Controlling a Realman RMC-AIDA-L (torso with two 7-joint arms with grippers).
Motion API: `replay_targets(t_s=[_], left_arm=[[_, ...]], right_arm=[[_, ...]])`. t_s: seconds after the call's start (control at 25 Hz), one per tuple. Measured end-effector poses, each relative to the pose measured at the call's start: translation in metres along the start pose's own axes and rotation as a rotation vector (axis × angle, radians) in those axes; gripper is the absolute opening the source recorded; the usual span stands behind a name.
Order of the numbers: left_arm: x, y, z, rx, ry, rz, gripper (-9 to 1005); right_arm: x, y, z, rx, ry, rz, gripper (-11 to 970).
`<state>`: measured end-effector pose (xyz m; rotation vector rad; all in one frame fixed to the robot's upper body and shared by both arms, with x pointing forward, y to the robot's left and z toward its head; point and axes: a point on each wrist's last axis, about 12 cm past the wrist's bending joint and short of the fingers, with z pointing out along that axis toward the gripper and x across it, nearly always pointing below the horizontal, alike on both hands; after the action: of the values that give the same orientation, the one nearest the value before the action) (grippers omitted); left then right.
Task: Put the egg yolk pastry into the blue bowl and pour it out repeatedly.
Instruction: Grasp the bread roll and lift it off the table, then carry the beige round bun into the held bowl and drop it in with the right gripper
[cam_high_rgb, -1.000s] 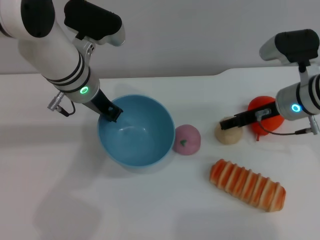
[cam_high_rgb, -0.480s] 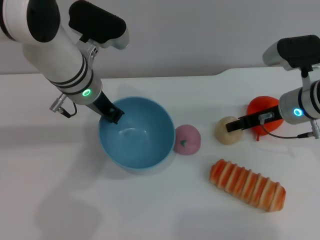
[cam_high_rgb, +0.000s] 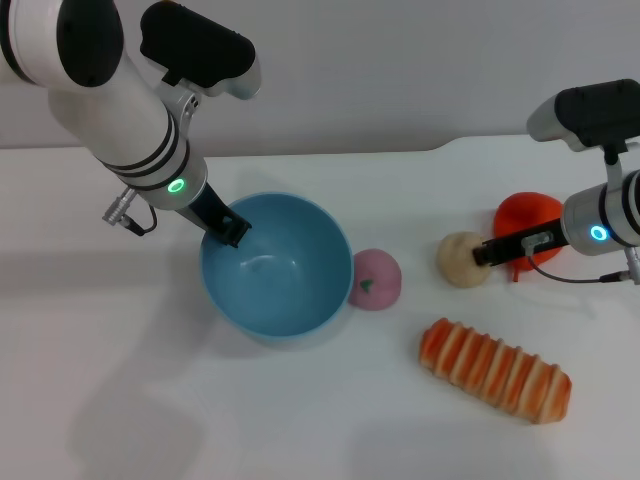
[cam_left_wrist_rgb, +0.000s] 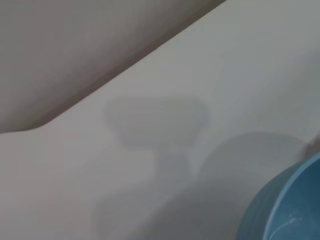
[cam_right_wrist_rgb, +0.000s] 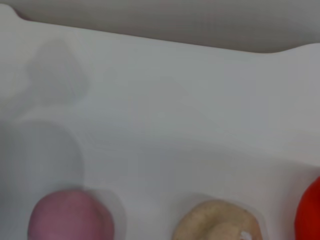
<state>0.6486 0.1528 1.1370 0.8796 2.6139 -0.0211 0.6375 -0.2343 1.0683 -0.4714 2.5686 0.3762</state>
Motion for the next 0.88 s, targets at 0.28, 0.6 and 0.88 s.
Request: replay_targets(t_s=[0.28, 0.6, 0.88], left_arm=[[0.0, 0.0, 0.0, -0.002, -0.003, 0.002, 0], [-0.002, 0.002, 0.0, -0.006, -0.019, -0.003, -1], [-0.004, 0.002, -0.001, -0.008, -0.027, -0.004, 0]], right_arm=[[-0.006, -0.001, -0.003, 0.012, -0.029, -0.027, 32], [-0.035, 0.012, -0.019, 0.001, -0.081, -0.14, 2], [-0.067, 0.045, -0.035, -0.066, -0.143, -0.265, 28]])
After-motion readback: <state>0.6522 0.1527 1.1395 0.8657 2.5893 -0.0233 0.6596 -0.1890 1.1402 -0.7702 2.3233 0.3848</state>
